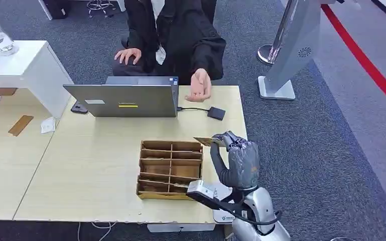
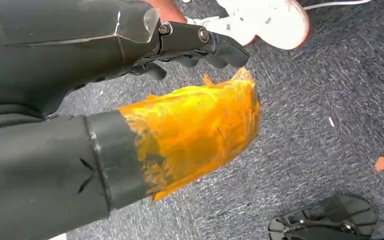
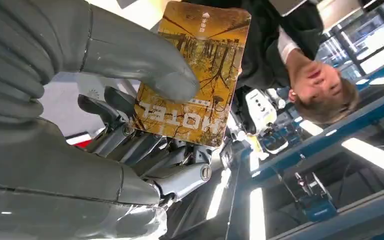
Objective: Pass the card to the sensor for recognition and then transmit it.
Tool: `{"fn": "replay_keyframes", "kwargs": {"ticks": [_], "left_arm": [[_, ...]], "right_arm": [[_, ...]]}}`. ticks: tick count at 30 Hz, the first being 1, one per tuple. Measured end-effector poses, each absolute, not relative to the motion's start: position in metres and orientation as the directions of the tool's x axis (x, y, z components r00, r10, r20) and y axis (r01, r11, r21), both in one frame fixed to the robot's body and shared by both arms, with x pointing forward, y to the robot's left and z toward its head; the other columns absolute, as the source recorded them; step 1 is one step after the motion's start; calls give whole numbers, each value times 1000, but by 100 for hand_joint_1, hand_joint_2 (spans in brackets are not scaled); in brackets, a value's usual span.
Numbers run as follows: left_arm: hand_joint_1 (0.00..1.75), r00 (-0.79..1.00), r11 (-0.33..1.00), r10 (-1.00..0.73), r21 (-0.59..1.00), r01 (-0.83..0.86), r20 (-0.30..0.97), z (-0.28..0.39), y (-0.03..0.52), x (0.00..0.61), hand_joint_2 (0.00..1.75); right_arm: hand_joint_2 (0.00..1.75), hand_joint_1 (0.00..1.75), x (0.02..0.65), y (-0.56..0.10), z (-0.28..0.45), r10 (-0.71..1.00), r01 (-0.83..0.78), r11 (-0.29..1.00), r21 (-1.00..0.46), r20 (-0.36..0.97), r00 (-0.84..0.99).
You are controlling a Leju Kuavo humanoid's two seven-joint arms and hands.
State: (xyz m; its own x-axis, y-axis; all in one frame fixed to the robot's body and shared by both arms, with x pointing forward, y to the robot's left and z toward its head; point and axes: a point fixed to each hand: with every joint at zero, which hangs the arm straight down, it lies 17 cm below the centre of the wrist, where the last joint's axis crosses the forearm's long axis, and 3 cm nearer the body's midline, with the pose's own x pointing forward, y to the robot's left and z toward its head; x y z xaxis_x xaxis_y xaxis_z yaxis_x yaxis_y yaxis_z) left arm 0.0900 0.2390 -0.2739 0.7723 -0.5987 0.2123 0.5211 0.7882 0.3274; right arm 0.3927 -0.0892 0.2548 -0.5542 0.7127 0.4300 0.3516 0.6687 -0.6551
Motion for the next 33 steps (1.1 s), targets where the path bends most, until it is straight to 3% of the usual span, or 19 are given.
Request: {"fn": "replay_keyframes", "kwargs": {"ticks": [22, 23, 33], "left_arm": [[0, 717, 738, -665, 335, 586, 209, -273, 235, 100, 0], [0, 714, 734, -669, 332, 592, 208, -273, 234, 100, 0], [0, 703, 724, -680, 336, 602, 206, -273, 236, 101, 0]], "right_arm": [[175, 175, 451, -79, 239, 766, 344, 617, -708, 440, -469], [175, 0, 456, -75, 234, 773, 334, 606, -722, 435, -462], [175, 0, 462, -67, 217, 792, 309, 577, -756, 426, -436]]}}
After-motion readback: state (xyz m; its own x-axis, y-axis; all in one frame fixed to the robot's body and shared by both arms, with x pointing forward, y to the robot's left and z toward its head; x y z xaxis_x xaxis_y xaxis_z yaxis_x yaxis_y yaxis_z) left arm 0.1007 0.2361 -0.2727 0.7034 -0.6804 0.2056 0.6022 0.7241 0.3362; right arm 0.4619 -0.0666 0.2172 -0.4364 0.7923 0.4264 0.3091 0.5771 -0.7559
